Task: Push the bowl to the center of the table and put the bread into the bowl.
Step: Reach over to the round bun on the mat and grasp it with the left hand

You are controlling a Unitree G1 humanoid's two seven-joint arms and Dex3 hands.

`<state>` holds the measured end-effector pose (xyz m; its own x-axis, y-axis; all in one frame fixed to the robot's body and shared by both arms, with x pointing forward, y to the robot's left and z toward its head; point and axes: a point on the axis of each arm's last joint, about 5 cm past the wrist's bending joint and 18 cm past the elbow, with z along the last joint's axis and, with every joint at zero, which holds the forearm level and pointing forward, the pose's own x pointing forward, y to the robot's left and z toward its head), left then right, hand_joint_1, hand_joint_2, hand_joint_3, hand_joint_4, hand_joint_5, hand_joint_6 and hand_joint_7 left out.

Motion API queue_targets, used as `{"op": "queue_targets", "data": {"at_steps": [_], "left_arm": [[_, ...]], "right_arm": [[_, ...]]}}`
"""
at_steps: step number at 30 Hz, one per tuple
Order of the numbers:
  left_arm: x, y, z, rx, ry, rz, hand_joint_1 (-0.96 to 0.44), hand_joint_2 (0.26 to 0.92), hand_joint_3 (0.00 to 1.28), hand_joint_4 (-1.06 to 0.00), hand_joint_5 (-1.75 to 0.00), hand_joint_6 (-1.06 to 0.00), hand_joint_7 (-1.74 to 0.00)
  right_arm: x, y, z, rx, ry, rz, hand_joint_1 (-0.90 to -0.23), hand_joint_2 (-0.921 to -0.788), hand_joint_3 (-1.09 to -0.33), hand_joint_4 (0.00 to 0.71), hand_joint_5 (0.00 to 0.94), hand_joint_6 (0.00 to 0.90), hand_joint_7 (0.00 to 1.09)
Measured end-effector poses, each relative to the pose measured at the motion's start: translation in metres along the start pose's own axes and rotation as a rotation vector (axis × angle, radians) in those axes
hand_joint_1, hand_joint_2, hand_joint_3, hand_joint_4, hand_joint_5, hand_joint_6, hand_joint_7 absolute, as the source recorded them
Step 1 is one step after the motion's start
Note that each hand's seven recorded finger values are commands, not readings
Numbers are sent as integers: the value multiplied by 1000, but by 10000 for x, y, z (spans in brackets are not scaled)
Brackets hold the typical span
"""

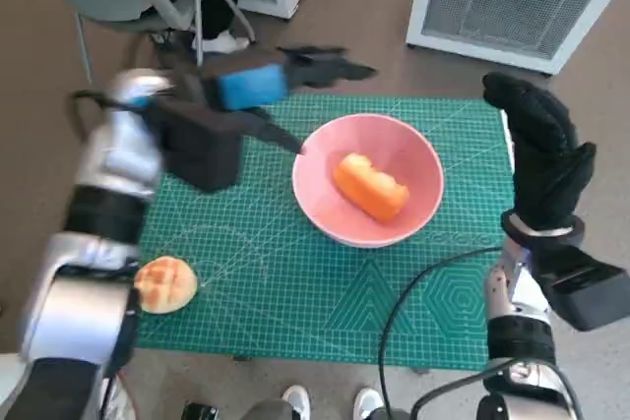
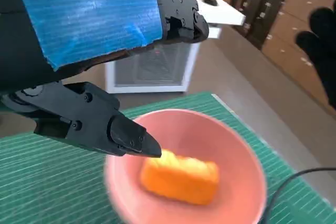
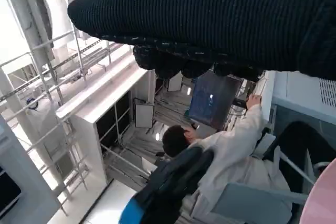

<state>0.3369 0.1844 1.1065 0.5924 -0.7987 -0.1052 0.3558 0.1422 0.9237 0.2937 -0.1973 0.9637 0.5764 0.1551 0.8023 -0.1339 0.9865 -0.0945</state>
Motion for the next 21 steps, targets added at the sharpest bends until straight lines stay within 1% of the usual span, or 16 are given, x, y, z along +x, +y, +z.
{"op": "queue_targets", "data": {"at_steps": [6, 12, 17, 21], "left_arm": [[-311, -17, 14, 11, 54, 5, -16, 816, 0, -179, -19, -300, -78], [-687, -105, 50, -2, 115, 7, 16, 804, 0, -207, -20, -328, -75], [-1060, -274, 83, -39, 203, -13, 29, 798, 0, -225, -18, -343, -66], [-1273, -451, 103, -89, 302, -47, 40, 798, 1, -233, -14, -350, -56]], "right_arm": [[4, 8, -1, 2, -1, 4, -602, -921, -771, 372, 4, 241, 264], [13, 15, -3, 4, -2, 6, -606, -921, -768, 373, 3, 238, 265], [-6, 14, -20, 8, 12, 4, -611, -921, -765, 375, 3, 234, 264], [-18, 13, -34, 15, 23, 8, -613, -921, -764, 376, 3, 235, 263]]}}
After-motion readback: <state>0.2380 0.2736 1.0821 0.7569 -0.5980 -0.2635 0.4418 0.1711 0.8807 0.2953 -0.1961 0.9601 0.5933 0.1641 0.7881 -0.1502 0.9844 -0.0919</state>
